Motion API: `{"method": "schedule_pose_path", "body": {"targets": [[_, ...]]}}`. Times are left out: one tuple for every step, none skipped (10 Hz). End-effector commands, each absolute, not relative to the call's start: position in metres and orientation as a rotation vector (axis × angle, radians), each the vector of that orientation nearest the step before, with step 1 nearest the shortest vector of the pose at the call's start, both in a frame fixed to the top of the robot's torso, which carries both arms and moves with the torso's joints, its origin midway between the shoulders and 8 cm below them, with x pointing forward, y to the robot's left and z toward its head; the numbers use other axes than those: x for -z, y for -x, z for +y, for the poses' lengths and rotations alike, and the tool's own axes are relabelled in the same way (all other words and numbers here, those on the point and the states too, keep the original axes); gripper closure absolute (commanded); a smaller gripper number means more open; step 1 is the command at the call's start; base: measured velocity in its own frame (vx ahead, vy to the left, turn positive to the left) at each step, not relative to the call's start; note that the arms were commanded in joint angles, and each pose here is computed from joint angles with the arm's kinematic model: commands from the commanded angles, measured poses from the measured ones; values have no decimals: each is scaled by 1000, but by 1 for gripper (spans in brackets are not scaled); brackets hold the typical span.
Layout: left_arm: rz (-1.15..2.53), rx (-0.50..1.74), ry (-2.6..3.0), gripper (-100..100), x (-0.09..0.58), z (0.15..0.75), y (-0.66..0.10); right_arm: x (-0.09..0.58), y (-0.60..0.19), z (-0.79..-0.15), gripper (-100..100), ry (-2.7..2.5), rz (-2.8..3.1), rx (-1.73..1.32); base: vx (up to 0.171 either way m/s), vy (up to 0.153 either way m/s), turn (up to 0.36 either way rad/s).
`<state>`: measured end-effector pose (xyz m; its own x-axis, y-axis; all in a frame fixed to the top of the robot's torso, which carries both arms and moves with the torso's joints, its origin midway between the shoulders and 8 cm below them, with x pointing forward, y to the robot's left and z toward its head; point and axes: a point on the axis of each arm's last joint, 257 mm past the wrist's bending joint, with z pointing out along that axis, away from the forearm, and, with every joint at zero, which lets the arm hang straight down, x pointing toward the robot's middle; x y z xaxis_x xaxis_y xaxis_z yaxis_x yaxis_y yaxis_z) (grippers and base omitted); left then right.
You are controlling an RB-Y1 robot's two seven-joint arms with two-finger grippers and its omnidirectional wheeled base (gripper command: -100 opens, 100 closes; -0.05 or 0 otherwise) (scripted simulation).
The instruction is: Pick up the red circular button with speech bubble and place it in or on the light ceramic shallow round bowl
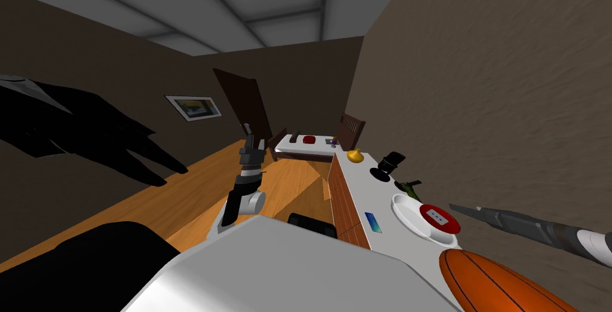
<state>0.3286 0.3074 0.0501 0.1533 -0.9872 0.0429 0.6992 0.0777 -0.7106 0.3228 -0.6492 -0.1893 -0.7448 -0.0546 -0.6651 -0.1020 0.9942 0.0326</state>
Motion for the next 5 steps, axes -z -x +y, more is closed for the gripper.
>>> {"method": "schedule_pose_path", "body": {"targets": [[526, 1353, 682, 0, -50, 307, -329, 177, -330, -646, -100, 115, 2412, -92, -16, 4, -32], [526, 1353, 682, 0, -50, 307, -329, 182, -326, -650, -100, 116, 2411, -87, -6, 2, -4], [526, 1353, 682, 0, -50, 307, -329, 181, -327, -649, 0, 114, 2411, -90, 0, 0, 0], [526, 1353, 682, 0, -50, 307, -329, 181, -327, -649, 0, 114, 2411, -90, 0, 0, 0], [526, 1353, 682, 0, -50, 307, -329, 181, -327, -649, 0, 114, 2411, -90, 0, 0, 0]]}}
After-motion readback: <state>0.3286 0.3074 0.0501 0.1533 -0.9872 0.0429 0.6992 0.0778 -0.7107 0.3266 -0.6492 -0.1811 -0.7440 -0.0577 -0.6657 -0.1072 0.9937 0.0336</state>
